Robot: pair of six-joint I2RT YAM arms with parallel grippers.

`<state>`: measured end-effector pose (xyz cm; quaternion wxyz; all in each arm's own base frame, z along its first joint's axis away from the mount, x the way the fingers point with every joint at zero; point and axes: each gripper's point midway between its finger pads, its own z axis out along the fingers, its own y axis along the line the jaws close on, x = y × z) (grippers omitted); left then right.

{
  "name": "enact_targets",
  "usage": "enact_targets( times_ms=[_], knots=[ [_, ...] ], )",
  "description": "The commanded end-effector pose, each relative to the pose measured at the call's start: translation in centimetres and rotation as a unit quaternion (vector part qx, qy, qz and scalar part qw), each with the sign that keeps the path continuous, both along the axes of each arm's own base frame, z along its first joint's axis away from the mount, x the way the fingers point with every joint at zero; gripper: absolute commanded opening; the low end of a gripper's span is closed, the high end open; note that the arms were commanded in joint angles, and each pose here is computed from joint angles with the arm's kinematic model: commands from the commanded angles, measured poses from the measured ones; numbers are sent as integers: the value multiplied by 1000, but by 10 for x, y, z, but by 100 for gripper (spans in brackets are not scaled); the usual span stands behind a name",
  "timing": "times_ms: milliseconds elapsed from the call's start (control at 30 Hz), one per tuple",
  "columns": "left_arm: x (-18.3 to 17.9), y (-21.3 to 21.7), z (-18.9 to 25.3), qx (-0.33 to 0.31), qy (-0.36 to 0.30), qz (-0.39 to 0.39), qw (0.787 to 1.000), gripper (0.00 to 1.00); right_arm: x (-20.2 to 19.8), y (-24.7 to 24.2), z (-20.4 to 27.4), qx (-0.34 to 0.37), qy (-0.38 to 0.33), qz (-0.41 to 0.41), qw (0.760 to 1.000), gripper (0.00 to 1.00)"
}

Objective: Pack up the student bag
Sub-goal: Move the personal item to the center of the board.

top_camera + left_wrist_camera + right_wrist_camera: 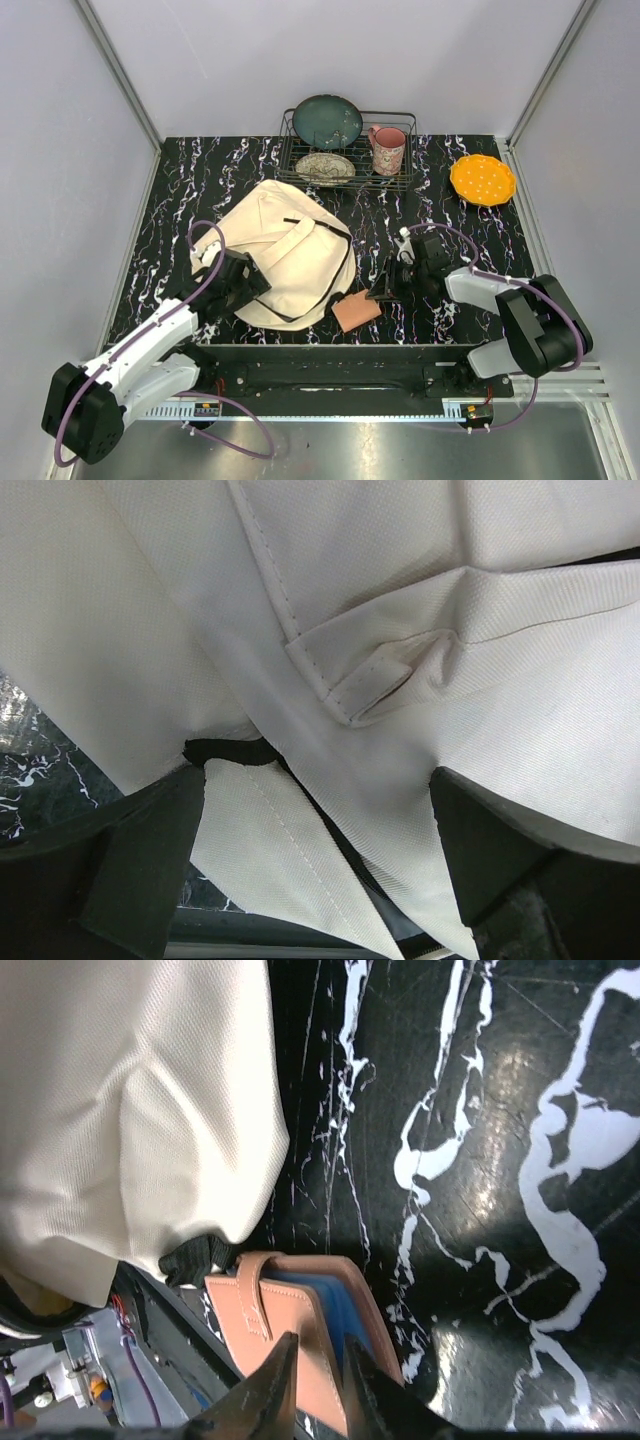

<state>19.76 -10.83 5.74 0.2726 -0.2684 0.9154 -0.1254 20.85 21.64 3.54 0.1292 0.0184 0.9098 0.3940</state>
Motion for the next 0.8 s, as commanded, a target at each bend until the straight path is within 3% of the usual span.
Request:
enact_targets(
  times_ms=[0, 100, 267, 433, 600, 767],
  knots=[
    [17, -12, 21, -24, -35, -12, 999, 99, -4, 18, 11, 52, -5, 25, 998, 21],
    [16, -12, 20, -24, -35, -13, 999, 99, -2, 20, 14, 57, -8, 18, 998, 0],
    [15, -11, 20, -23, -36, -11, 999, 99, 5, 8, 22, 22, -29, -17, 999, 0],
    [15, -4, 27, -16, -48, -2, 999, 99, 31, -38, 24, -68, -64, -139, 986, 0],
    [18, 5, 40, -2, -70, 9, 997, 99, 58, -114, 31, -142, -63, -293, 943, 0],
    [22, 6, 53, 0, -89, 8, 996, 99, 90, -186, 38, -157, -56, -397, 902, 0]
  ],
)
